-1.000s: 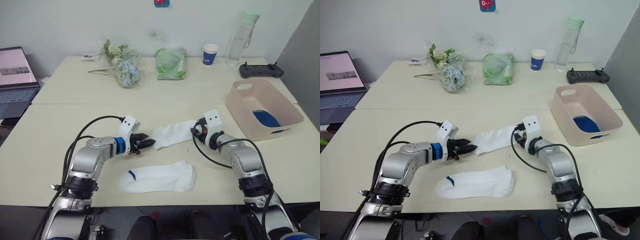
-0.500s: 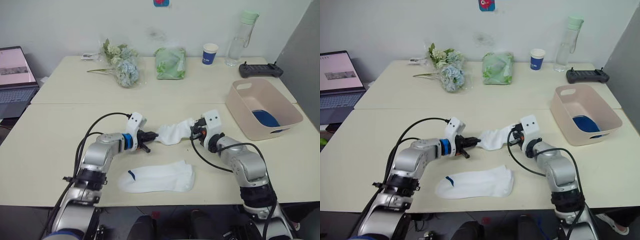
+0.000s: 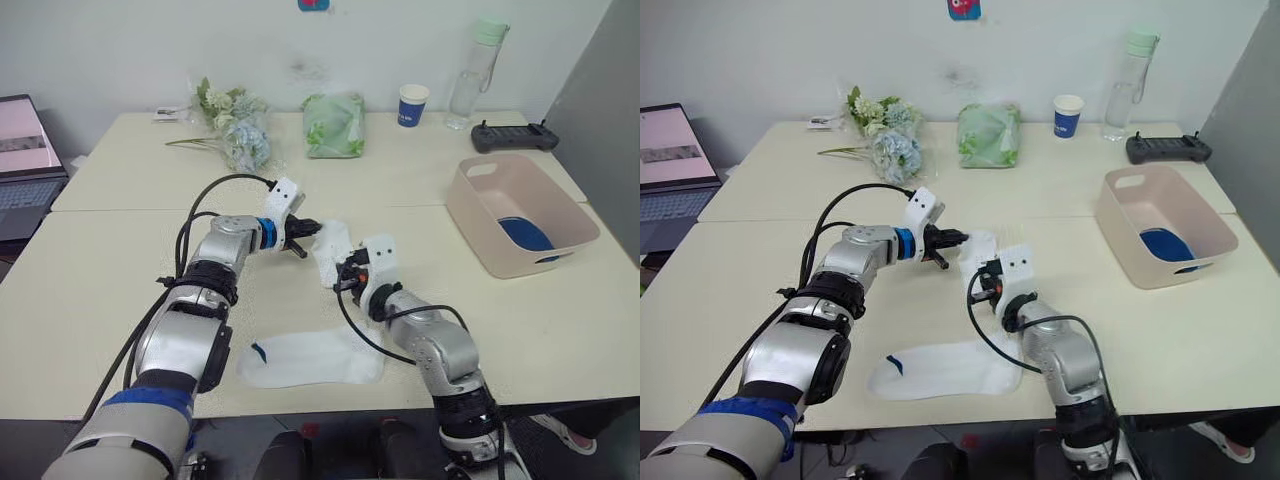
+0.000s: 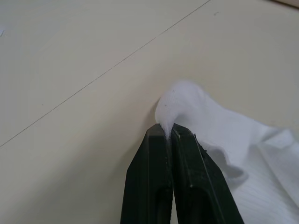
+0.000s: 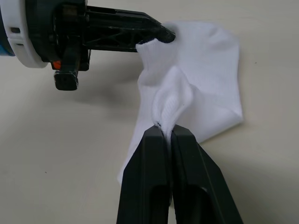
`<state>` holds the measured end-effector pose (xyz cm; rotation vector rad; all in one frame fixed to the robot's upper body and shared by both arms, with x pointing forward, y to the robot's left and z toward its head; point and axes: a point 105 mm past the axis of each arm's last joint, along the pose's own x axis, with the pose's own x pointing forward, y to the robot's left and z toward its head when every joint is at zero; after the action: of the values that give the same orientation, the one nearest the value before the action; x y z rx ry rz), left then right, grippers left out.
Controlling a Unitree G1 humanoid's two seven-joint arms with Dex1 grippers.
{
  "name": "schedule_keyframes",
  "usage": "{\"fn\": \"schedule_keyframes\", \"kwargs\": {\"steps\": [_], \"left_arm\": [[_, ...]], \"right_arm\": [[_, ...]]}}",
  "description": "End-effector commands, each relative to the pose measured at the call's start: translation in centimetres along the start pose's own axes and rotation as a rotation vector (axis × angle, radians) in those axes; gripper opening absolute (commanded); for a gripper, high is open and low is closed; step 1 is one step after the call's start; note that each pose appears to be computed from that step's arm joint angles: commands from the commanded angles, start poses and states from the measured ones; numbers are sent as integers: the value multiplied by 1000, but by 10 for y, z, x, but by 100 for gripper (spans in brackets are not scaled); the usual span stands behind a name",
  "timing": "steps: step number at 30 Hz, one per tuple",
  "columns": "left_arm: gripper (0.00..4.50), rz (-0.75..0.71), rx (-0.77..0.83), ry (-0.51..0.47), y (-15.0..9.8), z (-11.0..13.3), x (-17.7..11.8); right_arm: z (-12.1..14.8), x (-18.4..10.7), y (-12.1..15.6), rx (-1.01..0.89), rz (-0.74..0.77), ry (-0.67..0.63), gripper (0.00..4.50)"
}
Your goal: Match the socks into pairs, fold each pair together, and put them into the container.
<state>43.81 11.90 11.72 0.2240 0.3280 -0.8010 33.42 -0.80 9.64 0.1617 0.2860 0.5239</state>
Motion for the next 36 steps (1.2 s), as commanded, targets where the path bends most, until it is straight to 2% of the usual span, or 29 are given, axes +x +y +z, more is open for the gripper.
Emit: {"fn": "schedule_keyframes", "kwargs": {"steps": [1,3,7,11,14,17,21,23,26,30,36], "left_arm": [[3,56,6,-29,10,7,-3],[3,69,0,-31,13,5,-4],[0,75,-3,-39,13,4,-4],[0,67,-41,-112,17,16,-10],[66,53,10,-102,24,19,-23],[165,56,62,-114,32,25,-37],[294,31,210,-135,38,35,-61],[359,-83,268,-178,24,43,-71],[448,-359,288,-155,-22,36,-83],[448,-505,406,-37,-72,0,-76],[448,-457,382,-78,-105,-2,-35]], "right_arm": [[10,0,-4,59,-82,-64,0],[12,-4,-7,93,-95,-69,0],[20,-15,-3,128,-66,-96,116],[36,-28,0,104,-38,-130,249],[47,-44,-8,77,-46,-155,345],[50,-56,-14,54,-54,-153,449],[50,-71,-23,14,-70,-137,450],[48,-79,-21,-55,-27,-113,450],[39,-94,-12,-211,98,-50,450],[22,-108,-7,-341,216,45,450],[19,-112,-11,-369,225,62,450]]}}
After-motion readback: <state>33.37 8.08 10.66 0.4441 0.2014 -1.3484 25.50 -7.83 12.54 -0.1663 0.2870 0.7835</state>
